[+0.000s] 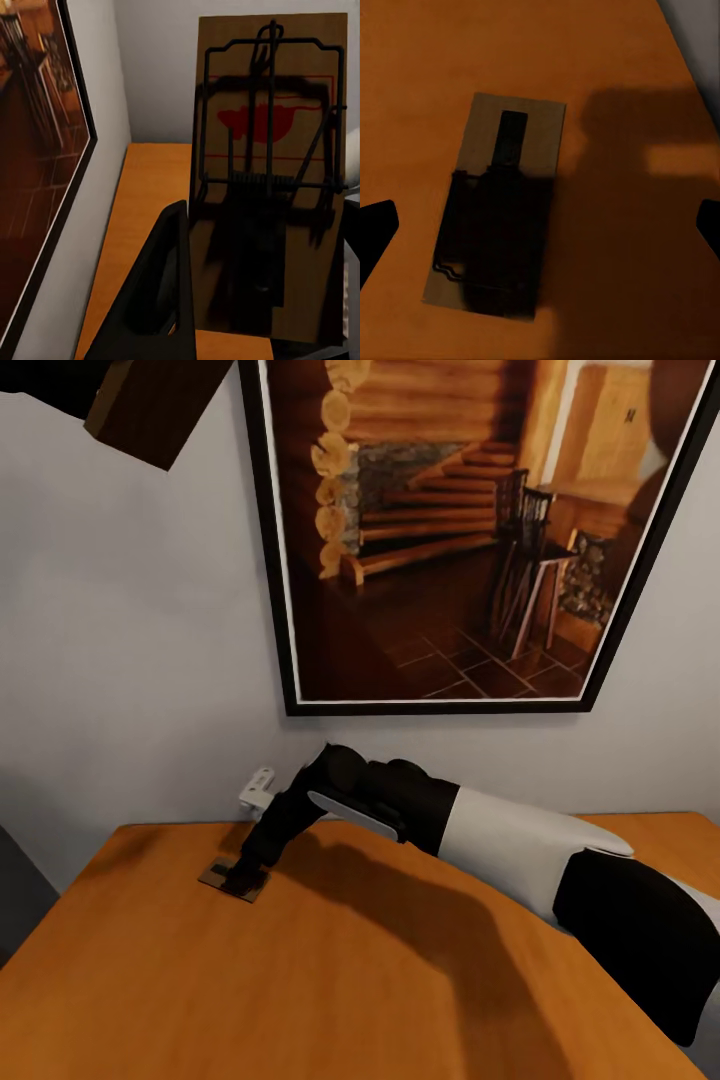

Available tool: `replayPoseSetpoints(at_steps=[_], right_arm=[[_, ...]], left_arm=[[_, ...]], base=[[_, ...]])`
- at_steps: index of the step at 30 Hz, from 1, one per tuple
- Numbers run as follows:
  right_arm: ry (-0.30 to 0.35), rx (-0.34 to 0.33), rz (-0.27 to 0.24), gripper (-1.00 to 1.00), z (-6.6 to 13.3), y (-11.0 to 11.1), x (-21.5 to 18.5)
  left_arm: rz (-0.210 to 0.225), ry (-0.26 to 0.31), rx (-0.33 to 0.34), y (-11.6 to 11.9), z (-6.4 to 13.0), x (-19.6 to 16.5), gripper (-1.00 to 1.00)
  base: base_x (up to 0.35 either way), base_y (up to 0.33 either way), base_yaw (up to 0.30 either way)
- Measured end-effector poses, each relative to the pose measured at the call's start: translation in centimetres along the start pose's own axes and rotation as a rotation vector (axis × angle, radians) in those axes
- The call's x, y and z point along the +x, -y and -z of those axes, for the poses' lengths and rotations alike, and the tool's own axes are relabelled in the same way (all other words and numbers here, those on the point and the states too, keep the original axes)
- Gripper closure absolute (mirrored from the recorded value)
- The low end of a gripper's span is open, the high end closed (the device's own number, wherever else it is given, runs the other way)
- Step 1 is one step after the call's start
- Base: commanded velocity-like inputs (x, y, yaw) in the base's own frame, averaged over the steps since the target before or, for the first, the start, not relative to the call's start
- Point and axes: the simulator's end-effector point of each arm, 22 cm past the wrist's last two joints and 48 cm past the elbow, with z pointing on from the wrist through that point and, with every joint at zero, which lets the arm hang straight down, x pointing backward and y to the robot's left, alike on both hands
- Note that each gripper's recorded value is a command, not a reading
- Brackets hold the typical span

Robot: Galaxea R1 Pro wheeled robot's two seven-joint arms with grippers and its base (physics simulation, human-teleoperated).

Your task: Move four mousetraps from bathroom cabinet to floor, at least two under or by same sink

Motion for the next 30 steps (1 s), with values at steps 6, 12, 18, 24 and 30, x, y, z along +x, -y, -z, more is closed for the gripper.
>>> replayPoseSetpoints(at_steps=[6, 12, 18, 24, 30], right_arm=[[-0.024, 0.003, -0.043, -1.00, -1.1, 0.6, 1.9], [-0.032, 0.011, -0.059, -1.00, -1.3, 1.0, 2.5], [-0.039, 0.019, -0.074, -1.00, -1.4, 1.6, 3.0], [-0.041, 0.020, -0.077, -1.00, -1.4, 1.6, 3.1], [-0.041, 0.019, -0.077, -1.00, -1.4, 1.6, 3.1]], left_arm=[[-0.001, 0.000, 0.001, 0.0, 0.0, 0.0, 1.00], [-0.001, 0.000, 0.003, 0.1, 0.0, 0.0, 1.00], [0.000, 0.000, 0.003, 0.1, 0.0, 0.0, 1.00], [0.000, 0.001, 0.003, 0.1, 0.0, 0.0, 1.00], [0.000, 0.001, 0.003, 0.1, 0.0, 0.0, 1.00]], base=[[0.000, 0.000, 0.000], [0.000, 0.000, 0.000], [0.000, 0.000, 0.000], [0.000, 0.000, 0.000], [0.000, 0.000, 0.000]])
